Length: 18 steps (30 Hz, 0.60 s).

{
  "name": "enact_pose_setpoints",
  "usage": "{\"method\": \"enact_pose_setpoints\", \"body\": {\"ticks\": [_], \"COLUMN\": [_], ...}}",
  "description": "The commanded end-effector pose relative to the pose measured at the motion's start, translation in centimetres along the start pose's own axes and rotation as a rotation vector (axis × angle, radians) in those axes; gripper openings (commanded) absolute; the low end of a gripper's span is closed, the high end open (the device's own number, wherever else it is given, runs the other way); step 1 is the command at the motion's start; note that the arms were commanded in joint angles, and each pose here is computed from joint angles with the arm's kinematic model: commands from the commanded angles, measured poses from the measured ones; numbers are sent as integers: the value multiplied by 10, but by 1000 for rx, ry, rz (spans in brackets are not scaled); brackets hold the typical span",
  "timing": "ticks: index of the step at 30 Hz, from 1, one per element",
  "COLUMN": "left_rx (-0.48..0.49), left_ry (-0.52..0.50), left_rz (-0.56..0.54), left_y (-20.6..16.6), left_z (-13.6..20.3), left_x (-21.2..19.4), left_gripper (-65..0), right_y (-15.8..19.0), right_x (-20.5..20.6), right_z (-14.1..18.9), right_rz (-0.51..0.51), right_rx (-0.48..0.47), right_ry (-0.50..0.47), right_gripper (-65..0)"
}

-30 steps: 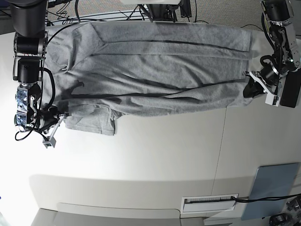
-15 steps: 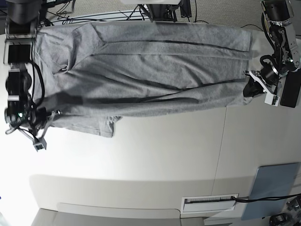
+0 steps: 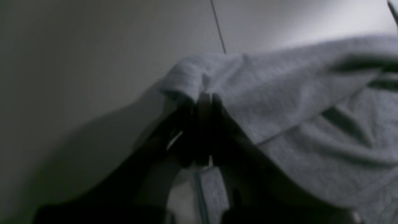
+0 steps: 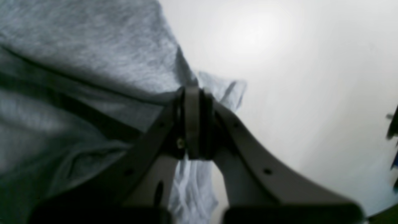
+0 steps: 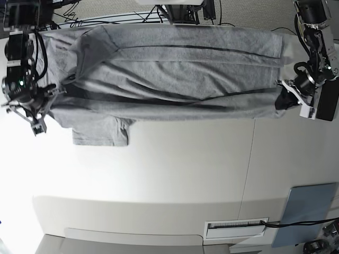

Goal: Fold the T-shirt properly
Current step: 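Lay the hem down near the collar and open both grippers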

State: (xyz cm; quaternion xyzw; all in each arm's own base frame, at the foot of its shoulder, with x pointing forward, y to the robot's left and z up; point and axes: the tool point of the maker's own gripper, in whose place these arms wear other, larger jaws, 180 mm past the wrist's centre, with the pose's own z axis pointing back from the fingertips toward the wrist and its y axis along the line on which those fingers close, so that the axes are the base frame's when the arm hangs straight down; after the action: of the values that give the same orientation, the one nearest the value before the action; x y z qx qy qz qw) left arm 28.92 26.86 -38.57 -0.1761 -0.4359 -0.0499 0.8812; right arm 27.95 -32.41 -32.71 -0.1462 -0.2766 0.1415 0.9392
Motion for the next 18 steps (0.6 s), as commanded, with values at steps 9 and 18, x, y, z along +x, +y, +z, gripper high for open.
{"method": "enact_pose_setpoints", "body": {"ticks": [9,18], "left_rx": [48,73], "left_ry": [-116,-55], "left_rz": [7,46], "left_y": [18,23], "left_z": [35,54], "left_x": [38,3], "left_gripper": [-650,-650], "right_y": [-6,3], "right_x": [0,-33], "right_z": [29,30], "right_rz": [-42,-37], "right_rx": [-48,-60], "right_ry": [-107,-31], "right_gripper": [-650,-650]}}
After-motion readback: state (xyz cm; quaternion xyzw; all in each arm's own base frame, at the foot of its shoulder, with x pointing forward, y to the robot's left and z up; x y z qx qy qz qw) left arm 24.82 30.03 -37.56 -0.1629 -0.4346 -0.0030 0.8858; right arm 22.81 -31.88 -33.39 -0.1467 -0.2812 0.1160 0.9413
